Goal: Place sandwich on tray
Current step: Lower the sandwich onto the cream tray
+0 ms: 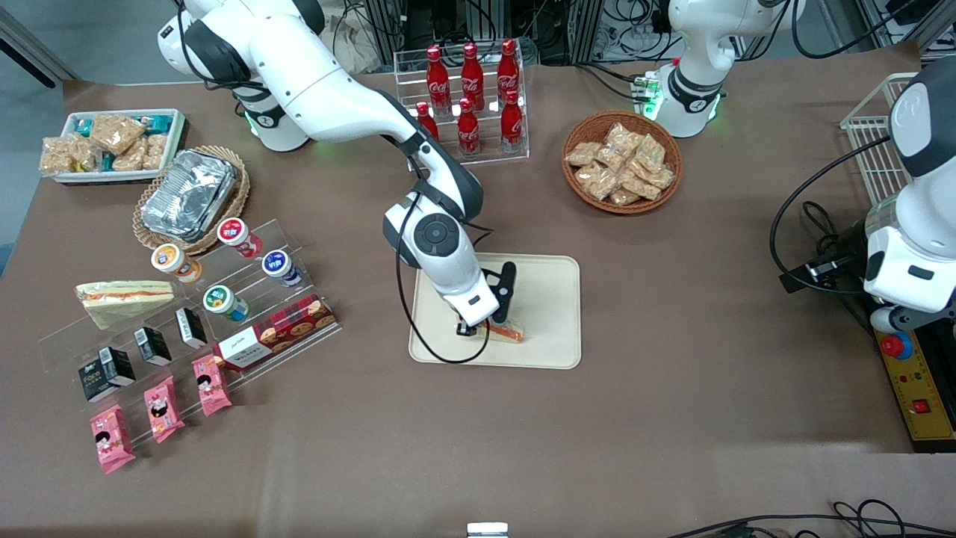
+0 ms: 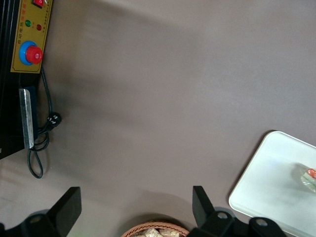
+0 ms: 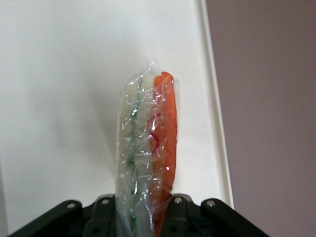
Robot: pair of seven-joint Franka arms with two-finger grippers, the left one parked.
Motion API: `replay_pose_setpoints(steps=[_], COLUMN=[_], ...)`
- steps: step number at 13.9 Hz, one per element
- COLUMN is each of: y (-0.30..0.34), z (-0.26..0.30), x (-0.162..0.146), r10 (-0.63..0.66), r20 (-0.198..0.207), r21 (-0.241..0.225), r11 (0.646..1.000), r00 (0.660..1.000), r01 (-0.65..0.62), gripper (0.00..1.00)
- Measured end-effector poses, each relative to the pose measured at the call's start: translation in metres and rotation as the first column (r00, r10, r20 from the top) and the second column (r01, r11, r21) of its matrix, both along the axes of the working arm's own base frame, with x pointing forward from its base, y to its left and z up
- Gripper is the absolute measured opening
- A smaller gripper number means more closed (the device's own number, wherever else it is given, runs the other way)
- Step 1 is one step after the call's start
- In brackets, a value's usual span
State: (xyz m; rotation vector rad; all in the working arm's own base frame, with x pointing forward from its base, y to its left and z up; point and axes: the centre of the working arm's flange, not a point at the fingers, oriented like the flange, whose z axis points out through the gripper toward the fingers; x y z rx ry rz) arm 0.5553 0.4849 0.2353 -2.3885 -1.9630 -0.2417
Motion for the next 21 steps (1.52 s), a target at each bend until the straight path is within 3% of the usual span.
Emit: replay_pose_setpoints(steps=[9, 13, 17, 19, 21], y=[-0.006, -0.01, -0.017, -0.018, -0.023], z=[-0.003, -0.008, -0.013, -0.014, -0.017], x=[0.006, 0.014, 0.021, 0.023, 0.027], r10=[0.034, 0.05, 0.1, 0.097, 0.082], r20=[0.006, 0.049, 0.066, 0.068, 0.072], r21=[-0.005, 0.013, -0.004, -0.002, 0.004], r11=[0.999, 0.999, 0.995, 0.995, 0.997], r00=[0.999, 0.998, 0.993, 0.993, 0.994], r01=[-0.034, -0.051, -0.1, -0.097, -0.082], gripper=[0.35, 0.35, 0.35, 0.4, 0.57])
